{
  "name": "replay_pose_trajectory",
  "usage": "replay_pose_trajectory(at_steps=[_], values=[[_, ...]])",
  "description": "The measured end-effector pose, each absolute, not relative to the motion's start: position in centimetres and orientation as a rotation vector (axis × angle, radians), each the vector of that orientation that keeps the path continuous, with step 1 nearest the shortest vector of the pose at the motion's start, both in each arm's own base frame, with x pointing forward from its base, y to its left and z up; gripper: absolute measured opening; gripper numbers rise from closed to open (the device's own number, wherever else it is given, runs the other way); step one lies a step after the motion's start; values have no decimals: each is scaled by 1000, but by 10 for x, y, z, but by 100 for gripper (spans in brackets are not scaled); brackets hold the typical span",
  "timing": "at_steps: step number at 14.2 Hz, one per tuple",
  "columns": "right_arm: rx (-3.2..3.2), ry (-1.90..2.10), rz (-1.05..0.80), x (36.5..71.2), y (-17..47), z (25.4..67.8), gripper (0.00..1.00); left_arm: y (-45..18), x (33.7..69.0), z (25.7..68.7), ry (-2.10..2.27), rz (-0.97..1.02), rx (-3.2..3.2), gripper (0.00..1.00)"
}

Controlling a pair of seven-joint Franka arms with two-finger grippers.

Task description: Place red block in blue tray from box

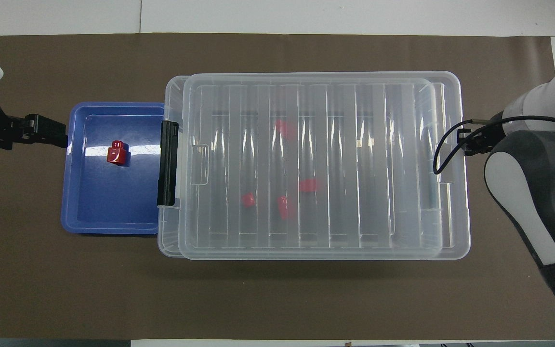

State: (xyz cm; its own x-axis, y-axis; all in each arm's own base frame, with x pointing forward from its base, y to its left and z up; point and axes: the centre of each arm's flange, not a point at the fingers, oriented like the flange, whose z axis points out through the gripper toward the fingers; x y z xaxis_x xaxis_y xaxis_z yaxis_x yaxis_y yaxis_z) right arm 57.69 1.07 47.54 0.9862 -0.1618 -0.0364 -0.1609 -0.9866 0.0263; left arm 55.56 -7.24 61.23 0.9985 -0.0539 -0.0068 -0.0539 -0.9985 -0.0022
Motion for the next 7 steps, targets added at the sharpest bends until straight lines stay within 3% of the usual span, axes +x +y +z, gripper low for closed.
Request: replay_pose_trajectory(at_steps=[7], values=[[3108, -259, -59, 576, 26, 475, 1, -70, 556, 613, 77, 9, -3139, 100]])
